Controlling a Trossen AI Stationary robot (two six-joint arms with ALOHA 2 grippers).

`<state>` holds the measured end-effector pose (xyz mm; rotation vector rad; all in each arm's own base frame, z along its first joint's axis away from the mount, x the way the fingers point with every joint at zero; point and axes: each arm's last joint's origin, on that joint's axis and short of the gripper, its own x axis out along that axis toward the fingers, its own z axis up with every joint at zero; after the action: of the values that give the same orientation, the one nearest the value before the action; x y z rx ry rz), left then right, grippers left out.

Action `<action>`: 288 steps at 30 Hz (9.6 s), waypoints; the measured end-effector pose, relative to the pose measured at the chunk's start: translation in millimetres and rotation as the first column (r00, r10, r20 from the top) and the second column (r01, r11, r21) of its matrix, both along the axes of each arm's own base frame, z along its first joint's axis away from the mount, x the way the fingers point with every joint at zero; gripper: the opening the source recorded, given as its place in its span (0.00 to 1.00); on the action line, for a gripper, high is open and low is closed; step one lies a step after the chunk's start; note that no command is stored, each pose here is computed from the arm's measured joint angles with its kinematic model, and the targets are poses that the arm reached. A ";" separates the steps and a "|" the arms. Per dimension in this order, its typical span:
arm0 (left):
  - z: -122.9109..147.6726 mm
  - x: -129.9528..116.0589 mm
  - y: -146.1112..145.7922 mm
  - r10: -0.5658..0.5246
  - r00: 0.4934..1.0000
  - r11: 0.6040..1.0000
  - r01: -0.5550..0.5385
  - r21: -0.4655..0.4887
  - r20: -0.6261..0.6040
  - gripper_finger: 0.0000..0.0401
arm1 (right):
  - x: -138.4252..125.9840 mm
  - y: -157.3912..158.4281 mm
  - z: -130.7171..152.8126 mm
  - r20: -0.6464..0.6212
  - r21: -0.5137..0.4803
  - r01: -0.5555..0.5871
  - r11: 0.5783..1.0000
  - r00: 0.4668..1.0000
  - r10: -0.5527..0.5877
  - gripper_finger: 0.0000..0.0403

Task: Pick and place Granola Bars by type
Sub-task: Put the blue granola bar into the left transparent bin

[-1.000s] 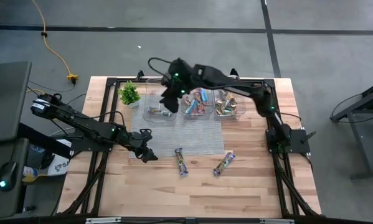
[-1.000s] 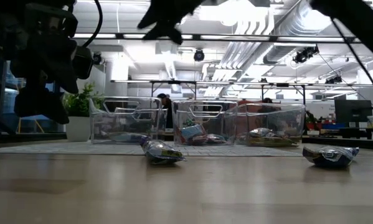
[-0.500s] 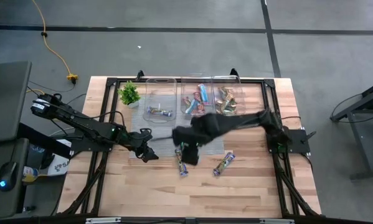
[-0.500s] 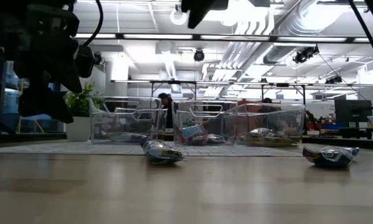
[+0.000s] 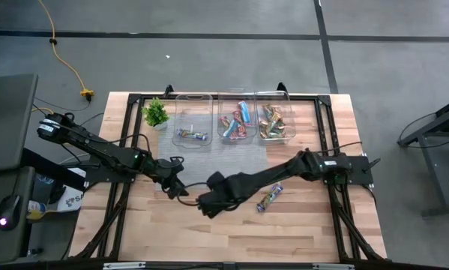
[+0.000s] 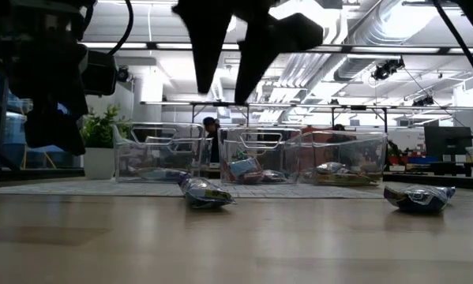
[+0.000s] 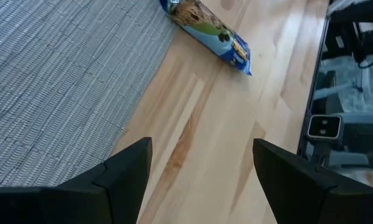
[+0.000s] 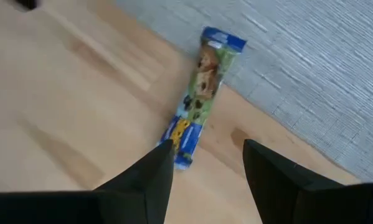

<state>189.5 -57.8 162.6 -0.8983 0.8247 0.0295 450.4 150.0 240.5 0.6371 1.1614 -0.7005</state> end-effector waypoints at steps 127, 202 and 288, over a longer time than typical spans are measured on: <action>32.2 16.7 -6.8 -0.004 0.942 0.984 0.064 -0.166 0.336 0.68 | 26.0 -301.8 41.7 0.113 -0.371 -0.736 0.566 0.569 0.814 0.19; 12.9 6.6 -7.0 -0.204 0.963 0.977 0.213 -0.032 0.179 0.68 | -84.7 -27.3 -20.3 -0.321 0.053 0.094 0.994 0.944 -0.072 0.41; 5.2 1.0 -6.2 -0.241 0.967 0.970 0.244 -0.025 0.085 0.68 | -141.1 -15.7 -85.7 -0.270 0.247 -0.925 0.290 0.222 0.937 0.41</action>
<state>190.5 -64.0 167.7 -0.8209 0.8559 -0.2348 309.3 134.2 154.7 -0.3061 1.6435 0.3220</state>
